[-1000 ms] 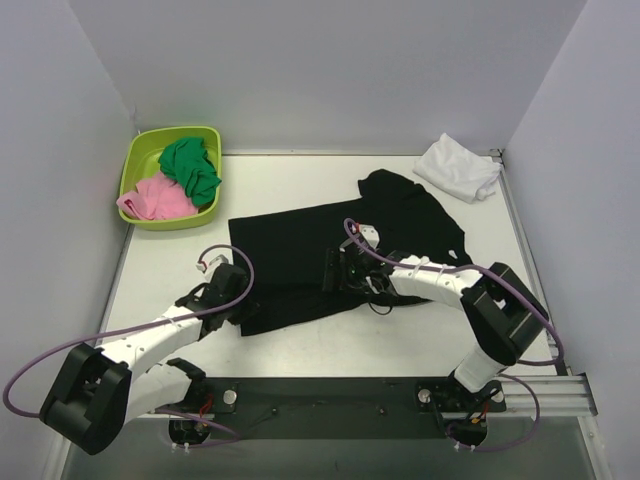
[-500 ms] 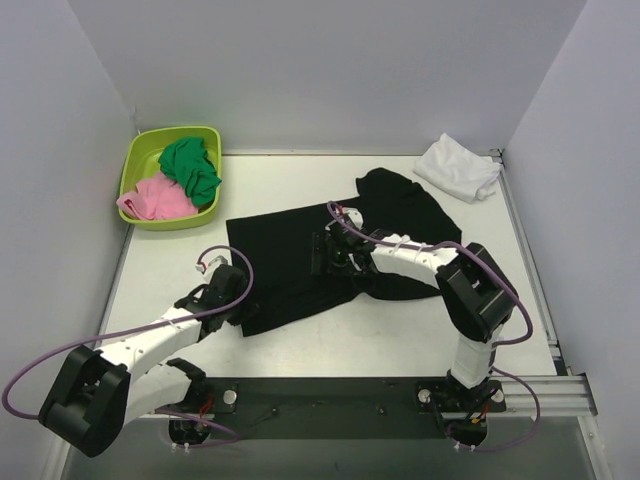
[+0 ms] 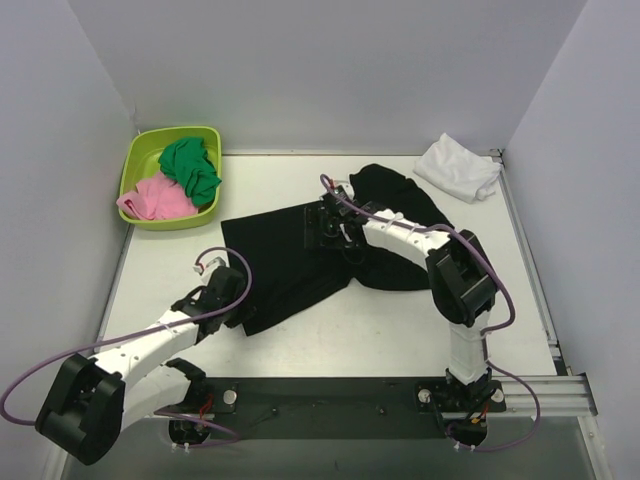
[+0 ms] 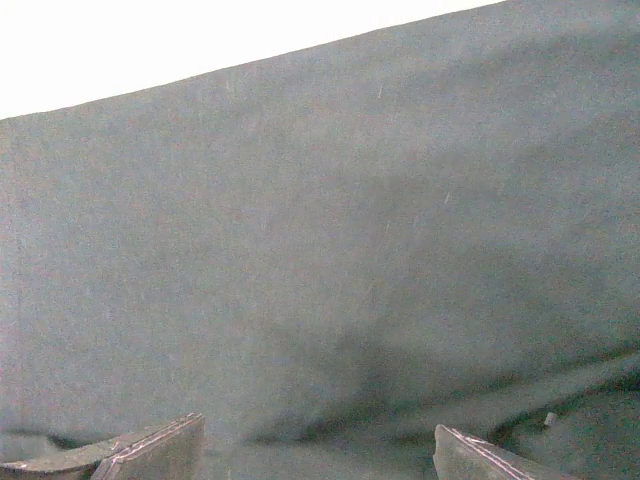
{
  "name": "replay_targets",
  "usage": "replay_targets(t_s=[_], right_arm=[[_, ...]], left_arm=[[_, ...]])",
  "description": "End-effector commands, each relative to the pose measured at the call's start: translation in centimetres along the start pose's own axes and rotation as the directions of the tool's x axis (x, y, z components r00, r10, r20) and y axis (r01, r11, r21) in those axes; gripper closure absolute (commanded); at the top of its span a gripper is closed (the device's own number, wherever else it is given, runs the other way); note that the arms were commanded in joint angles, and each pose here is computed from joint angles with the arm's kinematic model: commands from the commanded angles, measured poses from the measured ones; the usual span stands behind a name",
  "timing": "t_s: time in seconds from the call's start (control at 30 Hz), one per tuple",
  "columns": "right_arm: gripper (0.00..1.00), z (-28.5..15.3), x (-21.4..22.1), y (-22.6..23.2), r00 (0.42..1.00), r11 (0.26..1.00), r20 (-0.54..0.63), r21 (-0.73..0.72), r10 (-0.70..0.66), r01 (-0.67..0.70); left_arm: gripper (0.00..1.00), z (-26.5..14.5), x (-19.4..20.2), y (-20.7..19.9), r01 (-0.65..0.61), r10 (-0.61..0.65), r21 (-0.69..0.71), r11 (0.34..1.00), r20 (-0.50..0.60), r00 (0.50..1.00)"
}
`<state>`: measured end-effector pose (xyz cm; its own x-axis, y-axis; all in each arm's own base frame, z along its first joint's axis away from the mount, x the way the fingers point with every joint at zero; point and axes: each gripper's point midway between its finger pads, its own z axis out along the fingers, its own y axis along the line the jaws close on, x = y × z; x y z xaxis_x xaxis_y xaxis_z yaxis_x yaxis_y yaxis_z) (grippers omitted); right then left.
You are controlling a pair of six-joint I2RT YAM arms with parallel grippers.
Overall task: Fold and stack the t-shirts
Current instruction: Fold the flattened tshirt in 1/3 of the way
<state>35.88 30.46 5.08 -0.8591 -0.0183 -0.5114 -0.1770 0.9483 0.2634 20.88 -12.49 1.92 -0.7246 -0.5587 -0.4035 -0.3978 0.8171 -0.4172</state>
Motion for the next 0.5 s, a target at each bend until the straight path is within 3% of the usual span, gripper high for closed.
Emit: replay_targets(t_s=[0.0, 0.17, 0.27, 0.4, 0.47], right_arm=[[0.00, -1.1, -4.7, -2.9, 0.998, 0.998, 0.055, 0.061, -0.009, 0.006], [0.00, -5.0, -7.6, -6.5, 0.991, 0.995, 0.128, 0.092, 0.023, -0.035], [0.00, -7.7, -7.0, -9.5, 0.984, 0.986, 0.169, 0.148, 0.054, -0.079], [0.00, -9.6, -2.6, -13.4, 0.985, 0.964, 0.136, 0.227, 0.108, -0.137], [0.00, -11.8, -2.2, -14.7, 0.973, 0.954, 0.192, 0.246, 0.128, -0.174]], left_arm=[[1.00, -0.8, -0.7, 0.6, -0.022, 0.023, -0.019, 1.000, 0.025, 0.999], [1.00, -1.8, -1.3, 0.5, -0.031, 0.031, -0.017, 0.999, 0.034, 0.999], [1.00, -2.6, -1.9, -0.4, -0.038, 0.038, 0.018, 0.999, 0.038, 0.999], [1.00, -4.4, -3.0, -2.6, -0.048, 0.046, 0.076, 0.996, 0.034, 0.998], [1.00, -5.6, -3.8, -5.0, -0.061, 0.054, 0.160, 0.985, 0.043, 0.998]])
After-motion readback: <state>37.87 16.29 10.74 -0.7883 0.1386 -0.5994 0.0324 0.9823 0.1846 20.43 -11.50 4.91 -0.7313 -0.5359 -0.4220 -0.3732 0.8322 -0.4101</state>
